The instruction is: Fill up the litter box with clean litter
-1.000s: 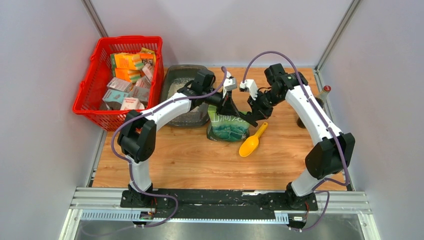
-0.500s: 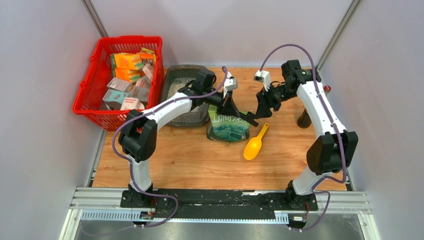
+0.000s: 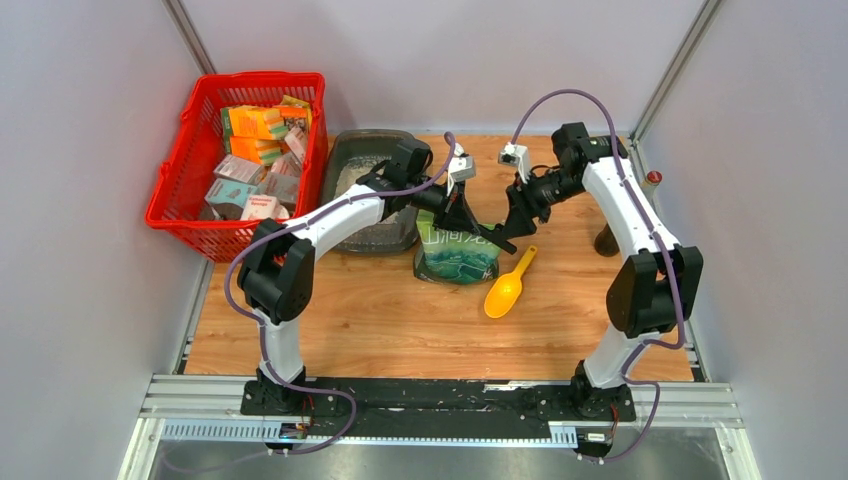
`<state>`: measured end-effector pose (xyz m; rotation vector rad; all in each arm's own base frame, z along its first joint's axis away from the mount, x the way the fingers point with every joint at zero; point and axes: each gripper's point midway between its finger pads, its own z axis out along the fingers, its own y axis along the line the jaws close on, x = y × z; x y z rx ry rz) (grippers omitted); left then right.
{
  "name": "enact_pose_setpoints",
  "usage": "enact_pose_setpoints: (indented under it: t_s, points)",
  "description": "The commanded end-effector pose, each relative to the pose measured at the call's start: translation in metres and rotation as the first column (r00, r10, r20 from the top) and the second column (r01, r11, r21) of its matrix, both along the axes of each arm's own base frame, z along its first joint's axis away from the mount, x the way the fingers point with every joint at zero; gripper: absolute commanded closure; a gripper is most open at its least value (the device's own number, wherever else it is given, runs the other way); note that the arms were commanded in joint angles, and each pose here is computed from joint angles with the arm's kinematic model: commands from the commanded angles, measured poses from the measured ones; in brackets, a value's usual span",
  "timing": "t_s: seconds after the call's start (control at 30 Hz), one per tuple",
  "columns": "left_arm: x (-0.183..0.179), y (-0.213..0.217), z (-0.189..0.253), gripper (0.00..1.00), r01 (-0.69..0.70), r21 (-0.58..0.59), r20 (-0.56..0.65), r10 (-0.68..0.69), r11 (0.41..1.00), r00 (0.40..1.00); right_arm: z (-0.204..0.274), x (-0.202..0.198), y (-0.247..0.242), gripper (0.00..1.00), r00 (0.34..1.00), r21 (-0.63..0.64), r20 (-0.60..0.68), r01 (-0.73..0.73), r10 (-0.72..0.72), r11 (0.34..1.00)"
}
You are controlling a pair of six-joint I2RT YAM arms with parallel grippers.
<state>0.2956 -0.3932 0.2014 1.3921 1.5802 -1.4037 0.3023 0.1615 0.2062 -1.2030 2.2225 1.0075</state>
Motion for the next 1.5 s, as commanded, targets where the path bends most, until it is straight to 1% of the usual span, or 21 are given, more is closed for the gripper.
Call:
enact_pose_setpoints:
  t_s: [0.0, 0.13, 0.2, 0.47, 0.53, 0.57, 0.6, 0.63, 0.67, 0.73, 0.8, 0.83, 0.87, 0.93, 0.97, 1.17, 1.2, 1.27, 1.3, 1.4, 1.47]
  points:
    - [-0.007, -0.012, 0.019, 1.00, 0.058, -0.056, 0.016, -0.058, 0.997, 0.998, 0.006, -0.009, 0.007, 0.42, 0.999, 0.017, -0.021, -0.038, 0.038, 0.999]
    - [-0.006, -0.013, 0.019, 1.00, 0.054, -0.055, 0.014, -0.054, 0.997, 0.998, 0.004, -0.010, 0.008, 0.44, 0.999, 0.003, -0.021, -0.046, 0.046, 0.999]
    - [-0.006, -0.013, 0.020, 1.00, 0.054, -0.056, 0.015, -0.053, 0.997, 0.998, 0.003, -0.010, 0.008, 0.49, 0.999, -0.002, -0.023, -0.044, 0.044, 0.999]
    - [-0.003, -0.015, 0.019, 1.00, 0.043, -0.055, 0.002, -0.043, 0.998, 0.999, 0.001, -0.010, 0.007, 0.55, 0.999, -0.017, -0.017, -0.047, 0.046, 0.999]
    - [-0.002, -0.015, 0.019, 1.00, 0.039, -0.055, 0.001, -0.039, 0.998, 0.999, 0.003, -0.012, 0.008, 0.63, 0.998, -0.006, -0.017, -0.054, 0.054, 0.999]
    - [-0.002, -0.016, 0.020, 1.00, 0.037, -0.055, 0.006, -0.037, 0.998, 0.999, 0.004, -0.013, 0.009, 0.70, 0.998, -0.001, -0.016, -0.063, 0.063, 0.998]
    - [-0.001, -0.016, 0.019, 1.00, 0.032, -0.052, 0.003, -0.032, 0.998, 0.999, 0.005, -0.014, 0.010, 0.91, 0.997, 0.006, -0.017, -0.069, 0.070, 0.998]
    - [0.002, -0.015, 0.017, 0.91, 0.010, -0.041, 0.004, -0.010, 0.999, 1.000, 0.006, -0.015, 0.010, 0.98, 0.997, 0.006, -0.016, -0.071, 0.072, 0.997]
    - [0.003, -0.016, 0.018, 0.83, 0.001, -0.036, -0.002, -0.001, 0.999, 1.000, 0.007, -0.015, 0.008, 1.00, 0.997, 0.001, -0.007, -0.074, 0.074, 0.997]
    - [0.005, -0.014, 0.017, 0.68, -0.008, -0.029, 0.008, 0.008, 1.000, 1.000, 0.013, -0.019, 0.004, 1.00, 0.997, -0.011, 0.011, -0.082, 0.082, 0.997]
    - [0.004, -0.011, 0.019, 0.64, -0.010, -0.026, 0.011, 0.010, 1.000, 1.000, 0.021, -0.018, -0.003, 1.00, 0.995, -0.019, 0.050, -0.084, 0.084, 0.996]
    - [0.005, -0.009, 0.020, 0.63, -0.008, -0.027, 0.016, 0.009, 1.000, 1.000, 0.025, -0.024, -0.008, 1.00, 0.996, -0.020, 0.031, -0.084, 0.084, 0.996]
    - [0.004, -0.008, 0.023, 0.63, -0.007, -0.030, 0.023, 0.007, 1.000, 1.000, 0.032, -0.021, -0.013, 1.00, 0.994, -0.028, 0.065, -0.092, 0.093, 0.995]
    - [0.005, -0.004, 0.019, 0.62, -0.011, -0.021, 0.020, 0.011, 1.000, 1.000, 0.040, -0.027, -0.020, 1.00, 0.994, -0.035, 0.053, -0.091, 0.092, 0.995]
    - [0.005, -0.002, 0.019, 0.62, -0.013, -0.021, 0.022, 0.014, 1.000, 1.000, 0.048, -0.026, -0.025, 1.00, 0.993, -0.040, 0.082, -0.086, 0.089, 0.995]
    - [0.006, 0.001, 0.012, 0.65, -0.017, -0.005, 0.022, 0.017, 1.000, 1.000, 0.064, -0.030, -0.034, 1.00, 0.977, -0.075, 0.178, -0.103, 0.115, 0.992]
    - [0.007, 0.000, 0.012, 0.72, -0.015, -0.008, 0.028, 0.015, 1.000, 0.999, 0.065, -0.030, -0.036, 1.00, 0.974, -0.082, 0.193, -0.107, 0.121, 0.991]
    - [0.010, -0.001, 0.012, 0.81, -0.026, -0.008, 0.050, 0.027, 1.000, 0.998, 0.062, -0.031, -0.039, 1.00, 0.962, -0.115, 0.221, -0.136, 0.159, 0.984]
    - [0.010, -0.001, 0.013, 0.88, -0.030, -0.009, 0.057, 0.030, 1.000, 0.998, 0.060, -0.034, -0.041, 1.00, 0.956, -0.133, 0.231, -0.151, 0.179, 0.979]
    - [0.013, 0.000, 0.017, 0.97, -0.050, -0.010, 0.092, 0.050, 0.999, 0.994, 0.057, -0.038, -0.045, 1.00, 0.925, -0.193, 0.281, -0.207, 0.256, 0.959]
    - [0.013, 0.001, 0.019, 1.00, -0.050, -0.016, 0.122, 0.051, 0.999, 0.991, 0.054, -0.044, -0.047, 1.00, 0.898, -0.241, 0.305, -0.249, 0.317, 0.938]
